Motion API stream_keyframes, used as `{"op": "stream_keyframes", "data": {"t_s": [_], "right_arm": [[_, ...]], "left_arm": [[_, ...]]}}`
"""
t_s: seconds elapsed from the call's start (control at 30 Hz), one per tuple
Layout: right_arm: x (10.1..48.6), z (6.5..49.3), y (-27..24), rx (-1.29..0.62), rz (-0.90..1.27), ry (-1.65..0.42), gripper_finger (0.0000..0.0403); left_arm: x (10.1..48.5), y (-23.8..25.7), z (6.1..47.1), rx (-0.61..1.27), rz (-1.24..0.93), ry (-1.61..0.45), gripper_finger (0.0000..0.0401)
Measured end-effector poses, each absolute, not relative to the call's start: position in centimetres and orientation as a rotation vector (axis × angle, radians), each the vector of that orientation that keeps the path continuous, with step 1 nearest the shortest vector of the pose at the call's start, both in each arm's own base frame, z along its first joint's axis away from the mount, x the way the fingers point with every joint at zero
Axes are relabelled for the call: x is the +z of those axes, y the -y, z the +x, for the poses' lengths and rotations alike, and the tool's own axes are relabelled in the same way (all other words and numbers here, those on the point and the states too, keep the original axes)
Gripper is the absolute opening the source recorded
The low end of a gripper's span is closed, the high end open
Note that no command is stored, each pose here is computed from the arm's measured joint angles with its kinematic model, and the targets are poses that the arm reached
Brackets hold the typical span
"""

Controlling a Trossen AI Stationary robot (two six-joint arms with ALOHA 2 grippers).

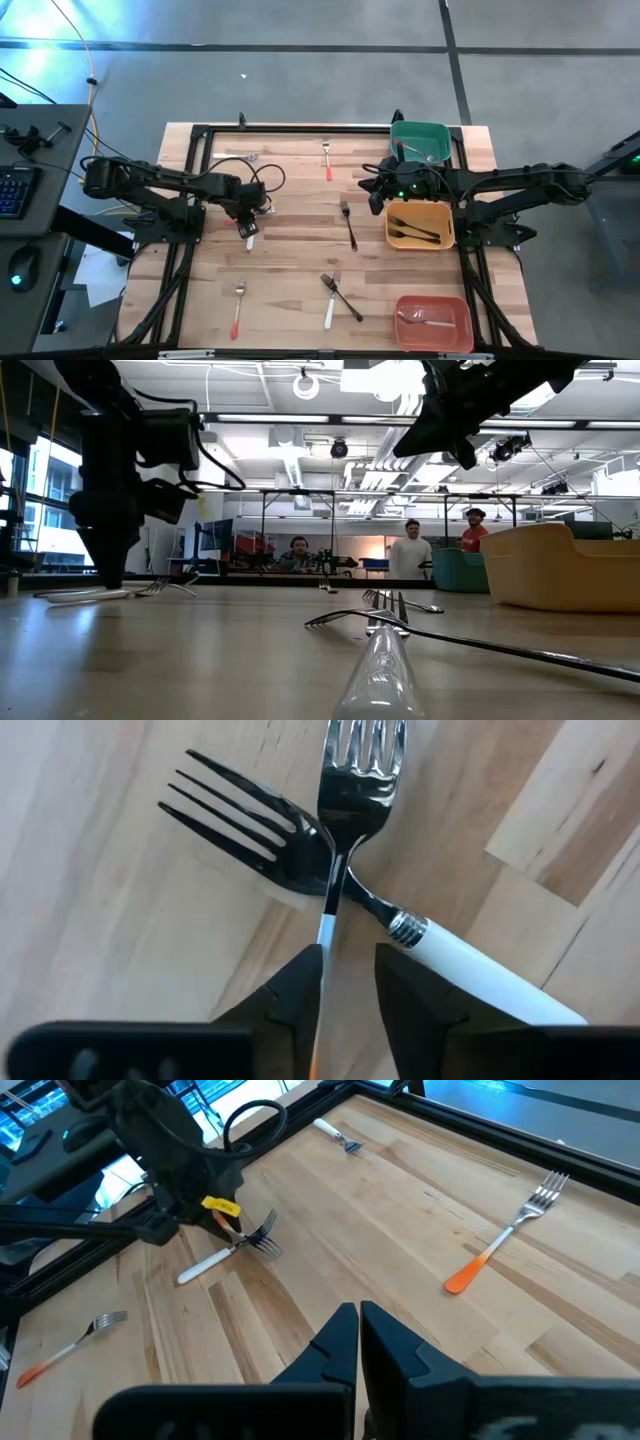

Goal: Sort silverware by color (type)
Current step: Put the orange fork into the green bin

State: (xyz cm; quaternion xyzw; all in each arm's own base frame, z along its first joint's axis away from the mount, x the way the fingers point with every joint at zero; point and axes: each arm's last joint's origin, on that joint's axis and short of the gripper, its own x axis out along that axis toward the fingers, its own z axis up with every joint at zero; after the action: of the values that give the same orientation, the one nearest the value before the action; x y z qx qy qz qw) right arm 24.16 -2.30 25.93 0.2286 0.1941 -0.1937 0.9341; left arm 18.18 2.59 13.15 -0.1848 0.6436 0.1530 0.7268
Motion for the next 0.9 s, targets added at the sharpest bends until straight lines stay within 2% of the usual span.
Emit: {"op": "stream_keyframes", "data": {"t_s": [0.23, 0.67, 0.9], "right_arm": [[25.9, 24.2, 2.3, -0.396, 0.468, -0.397, 0.0], [25.9, 24.2, 2.3, -0.396, 0.47, -0.397, 0.0], [25.9, 24.2, 2.3, -0.396, 0.47, -0.397, 0.0]], "left_arm": [[13.1, -2.4, 18.3, 0.279, -0.473, -1.414, 0.0006], [15.9, -2.3, 18.6, 0.249, -0.538, -1.288, 0.0], [16.4, -2.4, 18.6, 0.321, -0.575, -1.251, 0.0007]]}}
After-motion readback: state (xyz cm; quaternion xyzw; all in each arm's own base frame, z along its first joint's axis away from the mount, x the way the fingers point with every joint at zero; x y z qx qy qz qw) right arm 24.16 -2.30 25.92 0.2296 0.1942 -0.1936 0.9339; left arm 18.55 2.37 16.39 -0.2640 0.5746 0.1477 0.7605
